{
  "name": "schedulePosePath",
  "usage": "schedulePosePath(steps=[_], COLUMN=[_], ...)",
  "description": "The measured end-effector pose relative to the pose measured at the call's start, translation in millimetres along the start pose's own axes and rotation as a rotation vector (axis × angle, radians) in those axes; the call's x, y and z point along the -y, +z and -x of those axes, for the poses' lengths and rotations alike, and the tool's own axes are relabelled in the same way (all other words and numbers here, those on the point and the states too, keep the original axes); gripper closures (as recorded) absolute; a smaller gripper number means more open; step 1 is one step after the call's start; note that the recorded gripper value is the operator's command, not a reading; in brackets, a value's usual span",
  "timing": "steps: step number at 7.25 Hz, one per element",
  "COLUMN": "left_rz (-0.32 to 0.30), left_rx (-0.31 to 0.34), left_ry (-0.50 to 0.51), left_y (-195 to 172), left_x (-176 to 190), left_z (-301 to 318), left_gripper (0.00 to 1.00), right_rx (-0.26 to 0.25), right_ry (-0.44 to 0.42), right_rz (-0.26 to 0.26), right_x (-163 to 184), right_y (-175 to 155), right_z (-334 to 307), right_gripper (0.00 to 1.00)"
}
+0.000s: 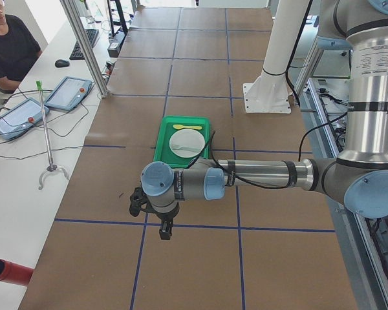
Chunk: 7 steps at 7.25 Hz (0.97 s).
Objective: Place spoon
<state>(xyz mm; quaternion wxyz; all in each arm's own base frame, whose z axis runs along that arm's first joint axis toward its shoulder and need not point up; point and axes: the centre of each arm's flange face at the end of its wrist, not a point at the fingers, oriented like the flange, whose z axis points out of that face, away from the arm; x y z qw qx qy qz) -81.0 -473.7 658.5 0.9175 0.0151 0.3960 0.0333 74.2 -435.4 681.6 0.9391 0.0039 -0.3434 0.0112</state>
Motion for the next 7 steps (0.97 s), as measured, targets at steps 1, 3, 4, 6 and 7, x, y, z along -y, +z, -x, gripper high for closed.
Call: schedulePosePath(steps=[1,3,4,6,7], left_rz=[-0.001,-0.002,-0.002,-0.003,-0.004], left_rx=[0.0,0.0,0.0,0.0,0.0], left_ry=[0.001,0.002,0.003,0.003,0.004], left_y=[-0.3,-0.8,-1.2,-1.6,-1.9], left_x=[0.3,0.7,1.1,1.6,1.8], left_z=[-0.3,-0.7,-1.1,-1.5,-1.8], left_gripper=[0.0,0.0,0.0,0.0,0.0], right_rx=[0.0,0.0,0.0,0.0,0.0], right_ry=[0.0,-0.001,-0.001,0.0,0.0], right_rz=[0.0,0.0,0.0,0.0,0.0], right_x=[0.0,0.0,0.0,0.0,0.0], right_y=[0.0,0.0,0.0,0.0,0.0], right_z=[0.0,0.0,0.0,0.0,0.0], right_gripper=[0.0,0.0,0.0,0.0,0.0])
